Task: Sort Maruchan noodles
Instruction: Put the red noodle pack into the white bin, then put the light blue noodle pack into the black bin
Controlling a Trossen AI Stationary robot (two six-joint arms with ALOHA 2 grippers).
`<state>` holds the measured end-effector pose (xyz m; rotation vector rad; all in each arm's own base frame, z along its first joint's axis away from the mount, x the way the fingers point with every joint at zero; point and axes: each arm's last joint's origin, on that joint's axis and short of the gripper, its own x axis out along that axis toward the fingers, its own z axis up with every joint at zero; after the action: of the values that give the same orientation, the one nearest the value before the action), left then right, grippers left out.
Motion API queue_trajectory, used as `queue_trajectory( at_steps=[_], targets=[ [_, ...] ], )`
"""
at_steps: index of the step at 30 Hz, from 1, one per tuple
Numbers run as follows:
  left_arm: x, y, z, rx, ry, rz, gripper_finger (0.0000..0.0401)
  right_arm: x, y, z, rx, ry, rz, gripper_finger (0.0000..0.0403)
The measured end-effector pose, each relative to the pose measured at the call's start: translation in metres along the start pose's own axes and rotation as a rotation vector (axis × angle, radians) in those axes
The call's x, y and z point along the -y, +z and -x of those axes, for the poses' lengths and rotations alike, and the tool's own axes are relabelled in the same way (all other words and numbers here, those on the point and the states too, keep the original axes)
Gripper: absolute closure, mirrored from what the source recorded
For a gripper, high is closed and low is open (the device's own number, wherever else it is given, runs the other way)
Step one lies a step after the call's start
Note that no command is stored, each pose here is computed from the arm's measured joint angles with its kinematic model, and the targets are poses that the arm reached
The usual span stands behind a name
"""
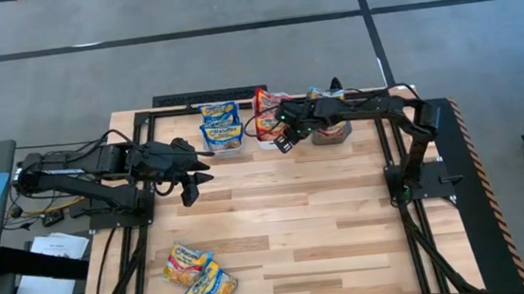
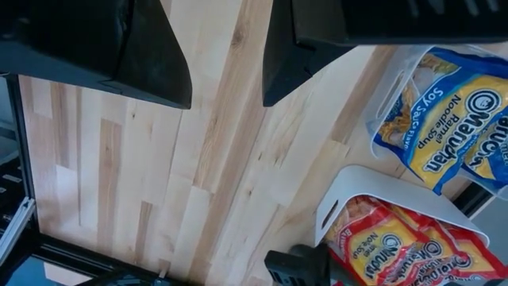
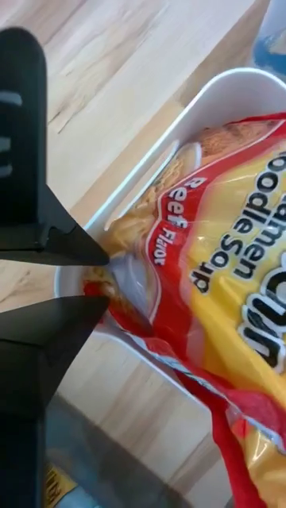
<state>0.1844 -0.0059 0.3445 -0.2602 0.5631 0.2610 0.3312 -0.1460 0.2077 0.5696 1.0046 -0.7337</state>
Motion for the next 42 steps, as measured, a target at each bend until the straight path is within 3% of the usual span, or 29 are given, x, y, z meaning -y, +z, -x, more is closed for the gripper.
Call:
queue_trajectory(
  at_steps=[7, 13, 29, 42],
  targets=[
    [0.000, 0.000, 0.000, 0.000, 0.000, 0.001, 0.0257, -0.007, -0.001, 0.008, -0.036, 0.017, 0.020, 0.0305],
    [0.000, 0.000, 0.000, 0.000, 0.000, 0.001, 0.0257, -0.020, 0.004, 0.019, -0.006, 0.047, 0.050, 0.0305],
    [0.000, 0.000, 0.000, 0.000, 0.000, 0.001, 0.0257, -0.022, 0.022, 0.032, 0.078, 0.048, 0.059, 0.0305],
    [0.000, -0.002, 0.000, -0.031, -0.021, 0.069, 0.0257, -0.047, -0.007, 0.038, -0.034, 0.038, 0.203, 0.0305]
  ],
)
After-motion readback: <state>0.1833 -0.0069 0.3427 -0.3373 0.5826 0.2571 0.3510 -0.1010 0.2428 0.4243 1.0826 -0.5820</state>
